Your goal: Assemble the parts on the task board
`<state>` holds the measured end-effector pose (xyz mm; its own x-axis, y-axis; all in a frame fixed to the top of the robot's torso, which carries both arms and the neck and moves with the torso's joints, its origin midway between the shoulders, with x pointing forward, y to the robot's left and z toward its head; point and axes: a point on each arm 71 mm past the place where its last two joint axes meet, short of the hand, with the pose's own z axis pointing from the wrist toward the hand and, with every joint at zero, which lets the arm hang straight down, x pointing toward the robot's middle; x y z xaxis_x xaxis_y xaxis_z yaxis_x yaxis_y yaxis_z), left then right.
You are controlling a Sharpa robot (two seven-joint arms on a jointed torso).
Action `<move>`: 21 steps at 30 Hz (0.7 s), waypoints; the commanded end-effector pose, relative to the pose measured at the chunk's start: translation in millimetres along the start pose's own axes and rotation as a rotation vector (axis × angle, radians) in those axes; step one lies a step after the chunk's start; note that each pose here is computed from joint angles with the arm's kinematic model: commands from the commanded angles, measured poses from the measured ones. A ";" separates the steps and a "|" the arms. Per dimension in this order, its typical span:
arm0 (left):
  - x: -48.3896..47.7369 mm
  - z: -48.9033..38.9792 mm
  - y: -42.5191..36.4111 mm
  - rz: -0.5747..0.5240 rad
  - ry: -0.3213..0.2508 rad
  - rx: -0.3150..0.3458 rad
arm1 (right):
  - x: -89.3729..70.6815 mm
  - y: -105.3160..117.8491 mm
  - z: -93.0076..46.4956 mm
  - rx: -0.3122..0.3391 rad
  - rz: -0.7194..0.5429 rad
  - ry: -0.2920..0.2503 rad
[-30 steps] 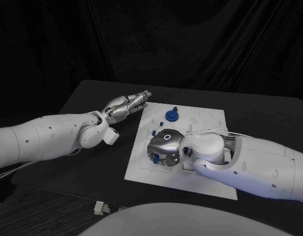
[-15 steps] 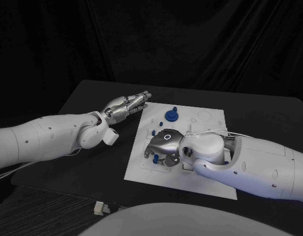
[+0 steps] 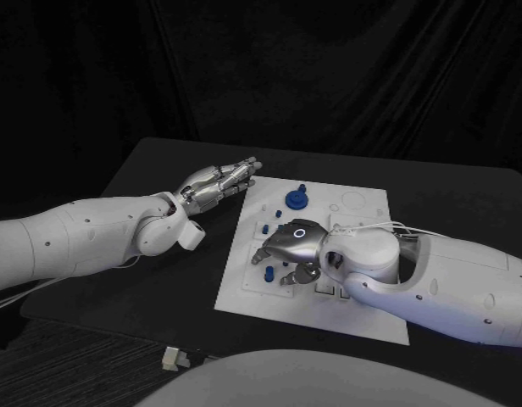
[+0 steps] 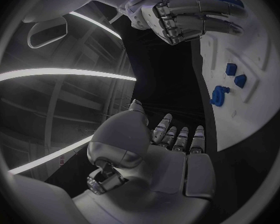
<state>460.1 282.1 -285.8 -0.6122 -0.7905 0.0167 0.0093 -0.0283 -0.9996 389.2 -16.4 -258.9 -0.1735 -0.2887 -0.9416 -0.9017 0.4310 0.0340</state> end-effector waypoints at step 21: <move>0.5 -0.3 -8.3 -0.001 -0.009 0.123 | -46.8 -121.3 -131.5 0.401 0.291 -0.323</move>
<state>459.9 282.5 -286.1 -0.6091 -0.7930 0.0143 0.0104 -0.0260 -0.9996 450.0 -160.3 -173.8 -0.1155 0.0463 -0.9922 -0.7027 0.7022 0.1146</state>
